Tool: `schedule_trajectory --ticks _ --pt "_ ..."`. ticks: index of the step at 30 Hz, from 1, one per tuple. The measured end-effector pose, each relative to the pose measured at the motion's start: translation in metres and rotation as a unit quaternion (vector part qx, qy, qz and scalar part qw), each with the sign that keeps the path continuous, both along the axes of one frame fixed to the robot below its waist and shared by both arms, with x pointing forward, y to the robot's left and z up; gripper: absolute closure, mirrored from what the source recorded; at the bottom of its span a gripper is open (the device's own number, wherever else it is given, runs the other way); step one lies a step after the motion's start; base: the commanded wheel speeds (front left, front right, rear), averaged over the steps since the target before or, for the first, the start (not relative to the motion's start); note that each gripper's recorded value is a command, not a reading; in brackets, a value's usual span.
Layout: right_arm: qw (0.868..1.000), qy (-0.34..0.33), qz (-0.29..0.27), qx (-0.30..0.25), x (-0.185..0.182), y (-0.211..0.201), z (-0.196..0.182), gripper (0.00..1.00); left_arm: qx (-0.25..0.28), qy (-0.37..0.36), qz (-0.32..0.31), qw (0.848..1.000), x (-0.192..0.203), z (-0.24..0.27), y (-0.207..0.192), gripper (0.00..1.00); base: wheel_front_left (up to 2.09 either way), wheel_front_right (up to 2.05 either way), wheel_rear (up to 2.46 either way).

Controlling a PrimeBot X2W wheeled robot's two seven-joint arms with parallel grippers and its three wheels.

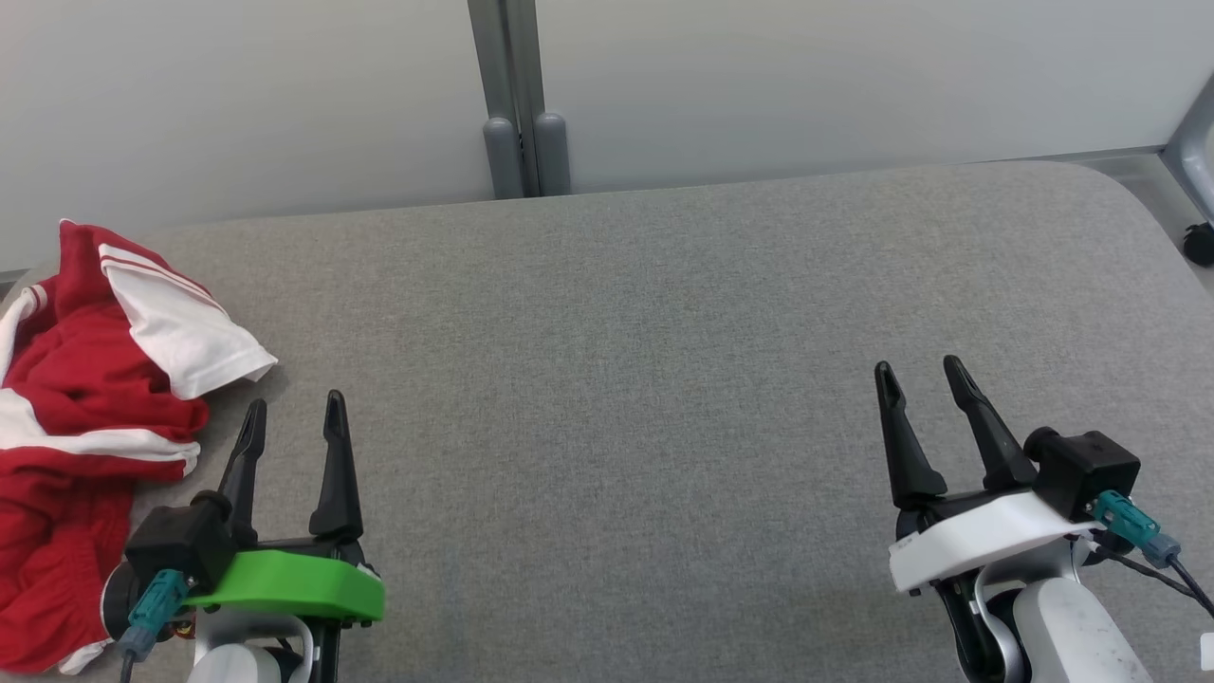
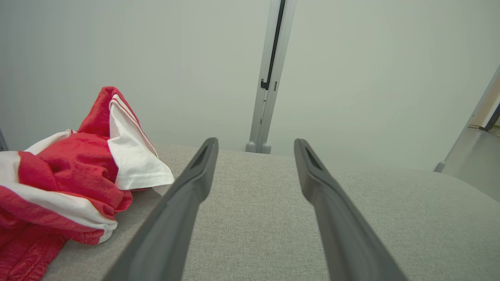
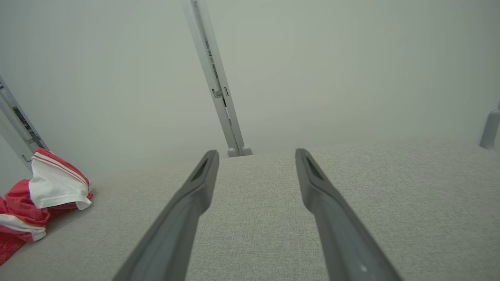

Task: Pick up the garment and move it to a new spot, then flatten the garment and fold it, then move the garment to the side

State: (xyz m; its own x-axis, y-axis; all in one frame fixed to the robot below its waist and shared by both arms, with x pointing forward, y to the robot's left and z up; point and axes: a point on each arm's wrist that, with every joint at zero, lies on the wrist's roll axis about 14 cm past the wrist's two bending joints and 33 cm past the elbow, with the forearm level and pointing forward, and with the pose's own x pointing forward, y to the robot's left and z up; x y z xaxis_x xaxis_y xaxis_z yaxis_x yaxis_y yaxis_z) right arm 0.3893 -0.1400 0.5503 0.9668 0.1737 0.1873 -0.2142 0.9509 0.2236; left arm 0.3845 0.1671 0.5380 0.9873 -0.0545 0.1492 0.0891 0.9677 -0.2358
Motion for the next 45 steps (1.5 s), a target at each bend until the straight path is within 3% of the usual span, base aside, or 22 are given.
schedule_trajectory --ticks 30,45 --pt "0.994 -0.044 0.011 -0.097 -0.001 0.014 0.009 0.0 0.111 -0.033 -0.008 0.993 -0.002 0.007 -0.008 0.0 0.0 0.0 0.0" --pt "0.995 -0.038 0.012 -0.089 0.0 0.015 0.005 0.0 0.104 -0.032 -0.004 0.994 -0.003 0.007 -0.005 0.0 0.0 0.0 0.0"
